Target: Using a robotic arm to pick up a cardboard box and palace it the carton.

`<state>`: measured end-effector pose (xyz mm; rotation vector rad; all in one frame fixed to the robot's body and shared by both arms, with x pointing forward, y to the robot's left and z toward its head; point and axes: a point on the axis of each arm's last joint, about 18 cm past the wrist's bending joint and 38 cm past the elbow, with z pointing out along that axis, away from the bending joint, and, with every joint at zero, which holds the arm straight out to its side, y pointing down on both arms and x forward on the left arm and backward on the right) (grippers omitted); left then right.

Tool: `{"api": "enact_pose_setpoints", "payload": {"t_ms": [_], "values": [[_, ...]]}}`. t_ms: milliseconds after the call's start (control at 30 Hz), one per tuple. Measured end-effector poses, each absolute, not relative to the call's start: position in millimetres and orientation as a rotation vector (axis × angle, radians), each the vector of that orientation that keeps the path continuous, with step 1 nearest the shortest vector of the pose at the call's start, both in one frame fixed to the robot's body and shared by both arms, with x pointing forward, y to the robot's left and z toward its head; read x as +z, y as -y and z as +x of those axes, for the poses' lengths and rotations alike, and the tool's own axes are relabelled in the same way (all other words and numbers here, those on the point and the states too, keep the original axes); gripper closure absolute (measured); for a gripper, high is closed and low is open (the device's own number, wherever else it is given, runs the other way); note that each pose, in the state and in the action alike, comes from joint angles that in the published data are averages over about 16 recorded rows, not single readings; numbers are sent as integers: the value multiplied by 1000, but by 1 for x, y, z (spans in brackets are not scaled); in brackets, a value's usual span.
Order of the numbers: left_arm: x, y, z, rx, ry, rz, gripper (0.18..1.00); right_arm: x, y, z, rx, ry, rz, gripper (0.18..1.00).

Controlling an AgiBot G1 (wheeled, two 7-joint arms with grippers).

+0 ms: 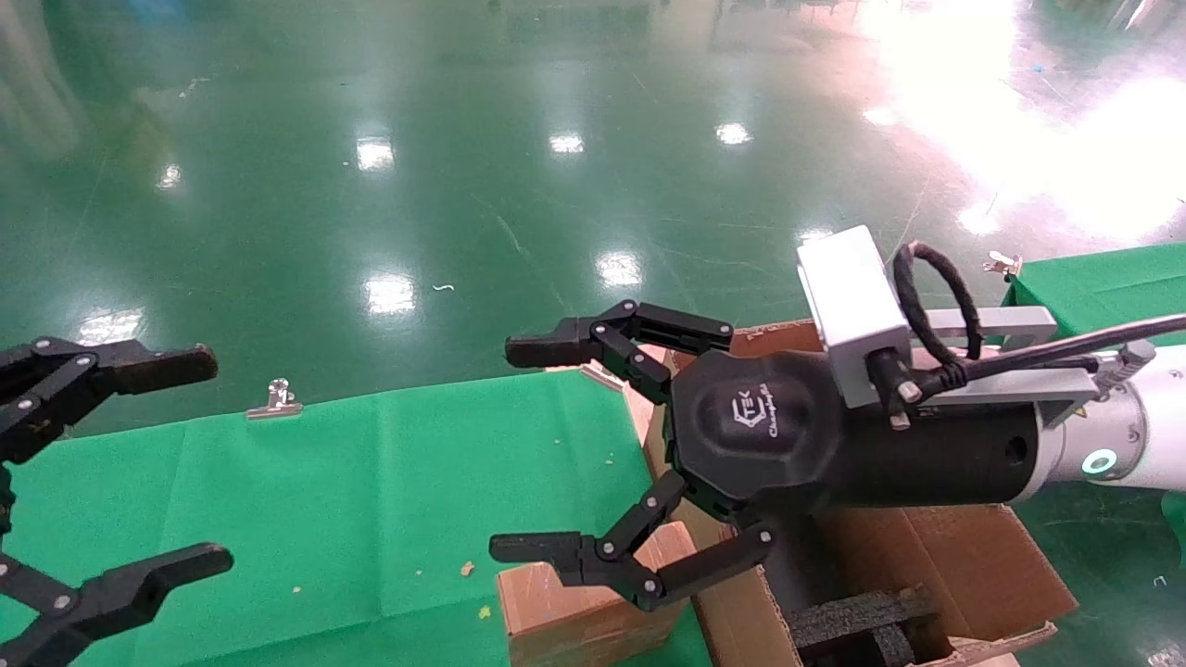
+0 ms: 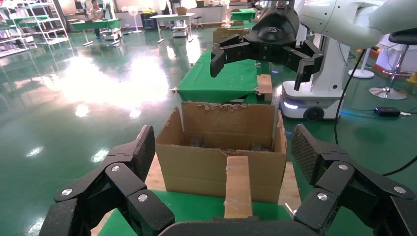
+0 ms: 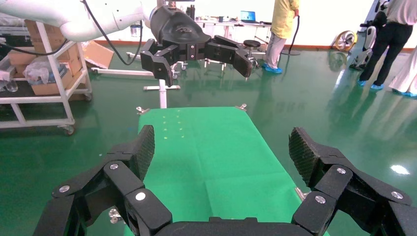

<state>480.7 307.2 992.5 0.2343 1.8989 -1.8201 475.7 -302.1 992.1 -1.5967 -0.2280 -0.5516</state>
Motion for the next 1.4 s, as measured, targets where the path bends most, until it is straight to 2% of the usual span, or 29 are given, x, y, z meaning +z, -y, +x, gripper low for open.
{"api": "enact_pose_setpoints", "payload": {"t_ms": [800, 1033, 1400], "values": [[992, -307, 481, -1820, -1899, 234, 194, 991, 303, 477, -556, 226, -1613, 178], [992, -307, 481, -1820, -1899, 234, 231, 981, 301, 486, -573, 229, -1732, 178], [992, -307, 481, -1820, -1899, 234, 379, 955, 288, 520, -586, 257, -2042, 178]]}}
